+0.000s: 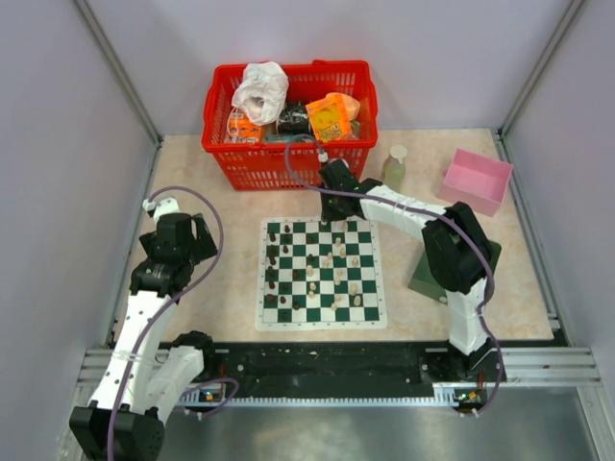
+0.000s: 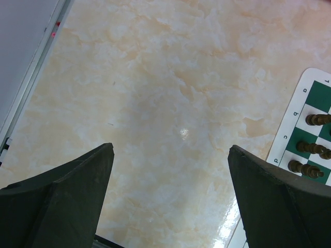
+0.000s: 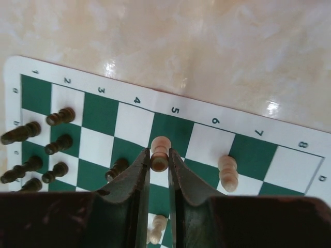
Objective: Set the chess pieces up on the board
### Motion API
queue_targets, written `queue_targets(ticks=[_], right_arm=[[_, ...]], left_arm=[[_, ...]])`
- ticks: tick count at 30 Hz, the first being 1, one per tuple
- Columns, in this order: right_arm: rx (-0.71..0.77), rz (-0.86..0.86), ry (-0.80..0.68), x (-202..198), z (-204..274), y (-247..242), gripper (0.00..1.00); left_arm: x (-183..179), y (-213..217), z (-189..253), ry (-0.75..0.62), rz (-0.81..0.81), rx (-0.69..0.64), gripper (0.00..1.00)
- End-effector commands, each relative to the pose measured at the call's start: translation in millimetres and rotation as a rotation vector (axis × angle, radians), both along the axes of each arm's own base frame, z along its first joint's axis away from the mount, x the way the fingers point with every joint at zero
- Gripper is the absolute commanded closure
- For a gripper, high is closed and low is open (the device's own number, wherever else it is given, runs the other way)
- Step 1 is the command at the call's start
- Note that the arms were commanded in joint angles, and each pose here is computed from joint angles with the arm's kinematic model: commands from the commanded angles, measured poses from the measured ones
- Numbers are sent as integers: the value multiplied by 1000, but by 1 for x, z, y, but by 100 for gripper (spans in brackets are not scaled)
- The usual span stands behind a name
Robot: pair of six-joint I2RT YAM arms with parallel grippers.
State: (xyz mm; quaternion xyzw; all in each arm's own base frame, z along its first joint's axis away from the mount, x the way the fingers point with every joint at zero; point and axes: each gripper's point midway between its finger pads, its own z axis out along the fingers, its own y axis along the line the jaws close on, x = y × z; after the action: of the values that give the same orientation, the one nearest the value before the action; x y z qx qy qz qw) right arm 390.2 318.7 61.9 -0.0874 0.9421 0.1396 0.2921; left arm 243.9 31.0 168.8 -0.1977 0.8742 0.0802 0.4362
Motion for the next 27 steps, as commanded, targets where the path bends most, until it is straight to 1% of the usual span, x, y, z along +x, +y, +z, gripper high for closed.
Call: queue_targets(ticks=[1, 3, 6, 10, 13, 17, 27], right_arm=[[43, -63, -212, 16, 92, -20, 89], [24, -93, -236, 12, 100, -35, 89], [-12, -147, -236, 7, 98, -62, 89], [-38, -235, -181, 3, 79, -104, 89], [-51, -262, -150, 2, 66, -120, 89], [-78, -261, -113, 5, 48, -126, 89], [-97, -232, -44, 8, 14, -117, 89]], left_arm=[[7, 0, 8, -35, 2, 3, 3], [7, 0, 8, -35, 0, 1, 3], [6, 0, 8, -34, -1, -1, 3], [6, 0, 7, -32, -1, 0, 3], [7, 0, 7, -31, -1, 0, 3], [7, -1, 7, -31, -2, -1, 3], [5, 0, 6, -18, 10, -3, 4]])
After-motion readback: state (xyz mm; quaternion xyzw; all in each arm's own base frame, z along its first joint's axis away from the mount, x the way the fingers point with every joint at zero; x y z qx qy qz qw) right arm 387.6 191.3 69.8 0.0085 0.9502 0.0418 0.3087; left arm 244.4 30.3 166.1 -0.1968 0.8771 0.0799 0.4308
